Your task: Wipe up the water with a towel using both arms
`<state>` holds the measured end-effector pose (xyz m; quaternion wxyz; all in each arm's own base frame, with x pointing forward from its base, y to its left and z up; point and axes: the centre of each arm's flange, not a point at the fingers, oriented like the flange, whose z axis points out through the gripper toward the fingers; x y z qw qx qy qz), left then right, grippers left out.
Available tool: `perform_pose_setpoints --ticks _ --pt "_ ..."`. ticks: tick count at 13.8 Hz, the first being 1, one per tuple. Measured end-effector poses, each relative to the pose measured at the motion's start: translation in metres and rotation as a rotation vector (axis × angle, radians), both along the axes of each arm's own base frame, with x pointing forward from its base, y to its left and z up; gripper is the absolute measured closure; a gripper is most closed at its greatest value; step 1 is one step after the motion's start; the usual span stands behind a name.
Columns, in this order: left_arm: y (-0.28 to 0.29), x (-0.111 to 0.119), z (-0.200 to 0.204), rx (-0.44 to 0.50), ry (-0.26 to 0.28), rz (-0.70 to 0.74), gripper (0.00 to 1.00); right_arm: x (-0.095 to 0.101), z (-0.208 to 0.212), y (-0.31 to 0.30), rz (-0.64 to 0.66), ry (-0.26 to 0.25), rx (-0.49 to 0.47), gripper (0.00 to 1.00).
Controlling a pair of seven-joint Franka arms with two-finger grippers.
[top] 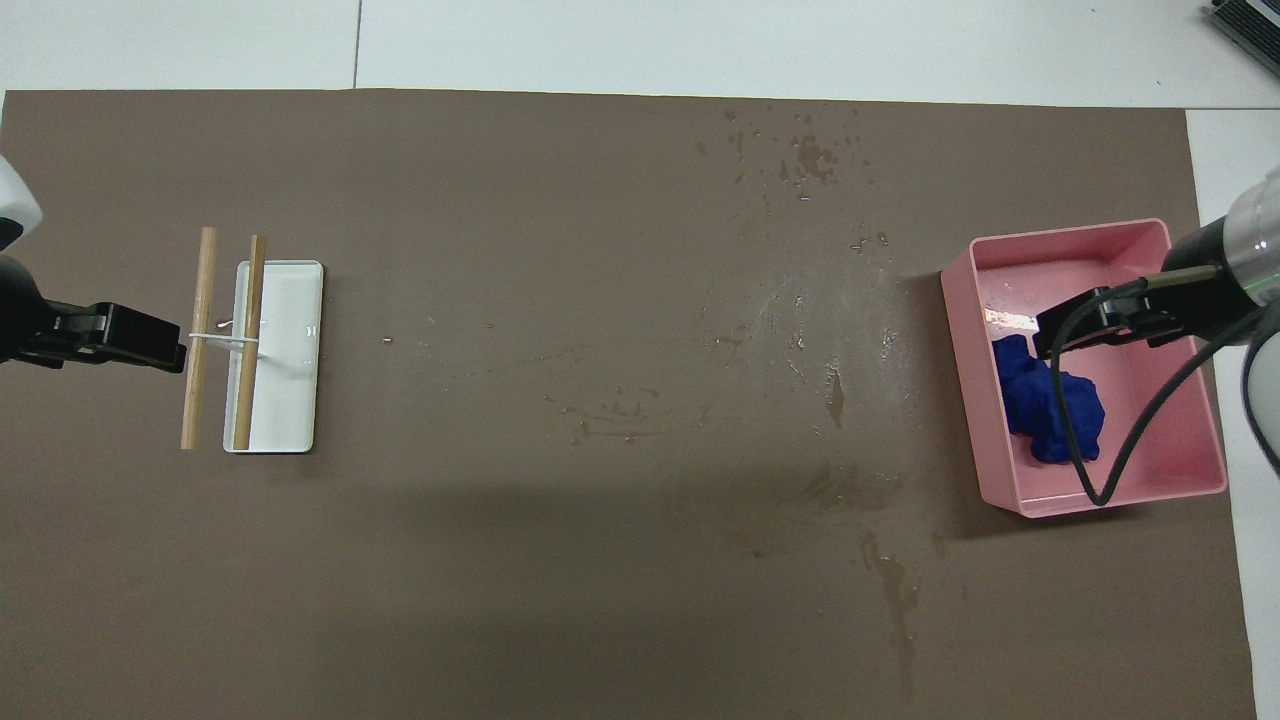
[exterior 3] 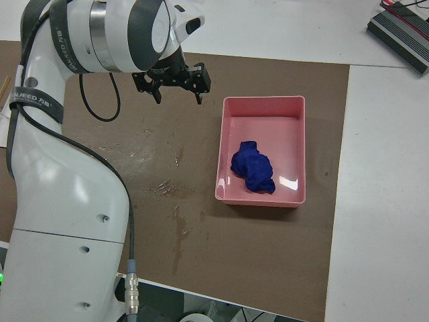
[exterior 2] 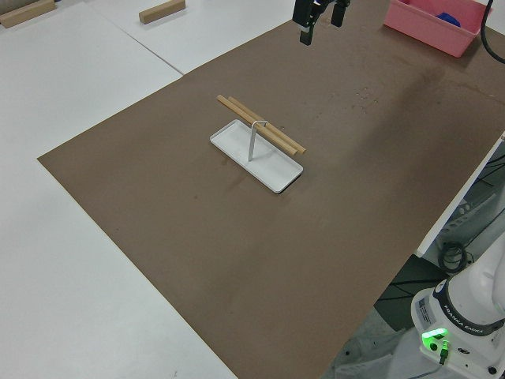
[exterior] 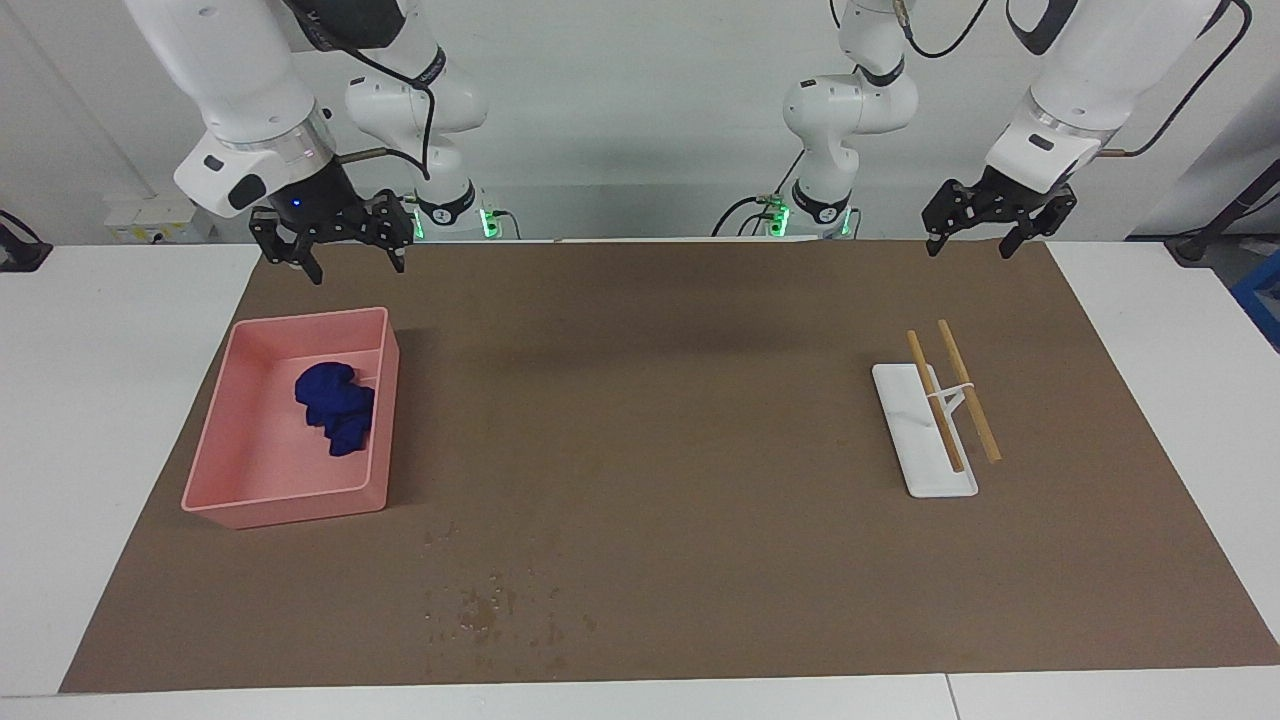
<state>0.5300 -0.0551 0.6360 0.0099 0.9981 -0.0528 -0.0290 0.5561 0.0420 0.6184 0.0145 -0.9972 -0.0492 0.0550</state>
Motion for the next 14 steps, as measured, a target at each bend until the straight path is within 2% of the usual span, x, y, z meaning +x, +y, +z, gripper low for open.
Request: perform_pose_setpoints --ticks 11,14 --pt "0.0 0.0 0.0 0.0 0.0 0.0 0.0 -0.0026 0.0032 -0.0028 -0.006 -0.017 0.001 0.0" --pt "0.0 0.0 0.0 0.0 0.0 0.0 0.0 0.0017 0.0053 -0.0074 -0.011 -0.053 -0.023 0.0"
